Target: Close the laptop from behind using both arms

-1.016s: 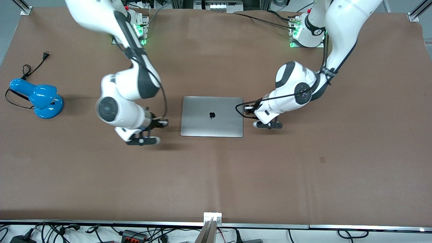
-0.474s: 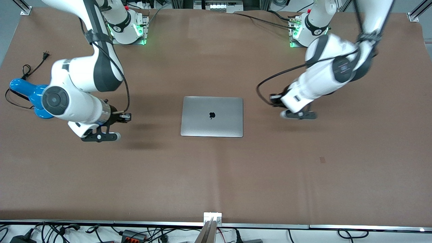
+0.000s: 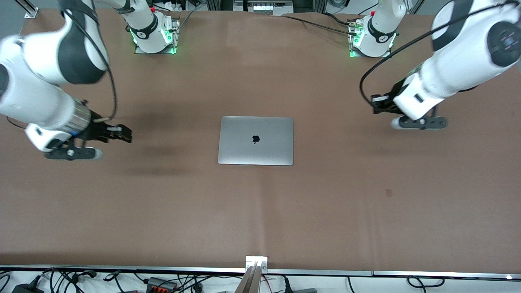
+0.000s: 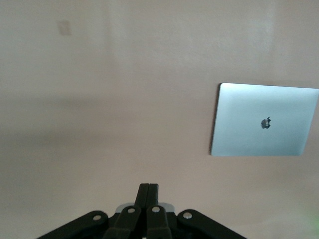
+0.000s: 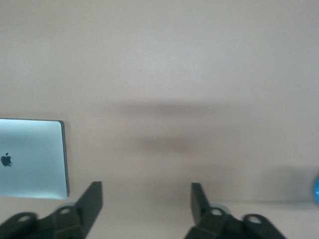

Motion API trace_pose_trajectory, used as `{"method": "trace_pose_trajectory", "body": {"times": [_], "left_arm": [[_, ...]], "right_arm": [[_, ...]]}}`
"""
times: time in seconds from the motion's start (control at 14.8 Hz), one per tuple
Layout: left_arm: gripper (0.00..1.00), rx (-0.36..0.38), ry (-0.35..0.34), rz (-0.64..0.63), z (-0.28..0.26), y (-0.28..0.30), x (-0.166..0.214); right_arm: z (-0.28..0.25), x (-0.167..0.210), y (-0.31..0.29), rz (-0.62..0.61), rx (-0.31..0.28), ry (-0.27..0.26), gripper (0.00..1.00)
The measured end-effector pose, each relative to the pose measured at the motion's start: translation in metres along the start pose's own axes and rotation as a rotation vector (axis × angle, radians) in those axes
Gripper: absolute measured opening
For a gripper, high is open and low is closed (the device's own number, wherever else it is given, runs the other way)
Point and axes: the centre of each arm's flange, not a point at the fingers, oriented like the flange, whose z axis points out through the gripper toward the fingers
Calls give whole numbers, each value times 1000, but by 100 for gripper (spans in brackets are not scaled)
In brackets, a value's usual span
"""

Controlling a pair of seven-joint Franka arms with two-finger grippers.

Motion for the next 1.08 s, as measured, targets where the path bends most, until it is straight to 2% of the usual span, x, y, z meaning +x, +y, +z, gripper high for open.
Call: {"method": "trace_pose_trajectory", "body": {"times": [0.07,0.14,0.47,0.68,0.88,1.08], "left_arm": [[1,13,5,-3,-15,-5,-5],[1,21,8,-9,-30,-11,-12],[4,37,-8,-37,-53,-39,-26],[7,117,-18,-46,-49,-49,-26],[9,137,-17,-50,-49,-53,-26],[11,139,-22,-55,-42,-64,-28]], "right_arm": [[-17,-1,5,-19,-19,7,98],[-31,-2,10,-30,-29,14,100],[-59,-2,43,4,-35,46,100],[-60,-1,55,-14,-19,46,100],[-59,3,73,-32,31,48,100],[-71,-1,103,1,74,71,100]]}}
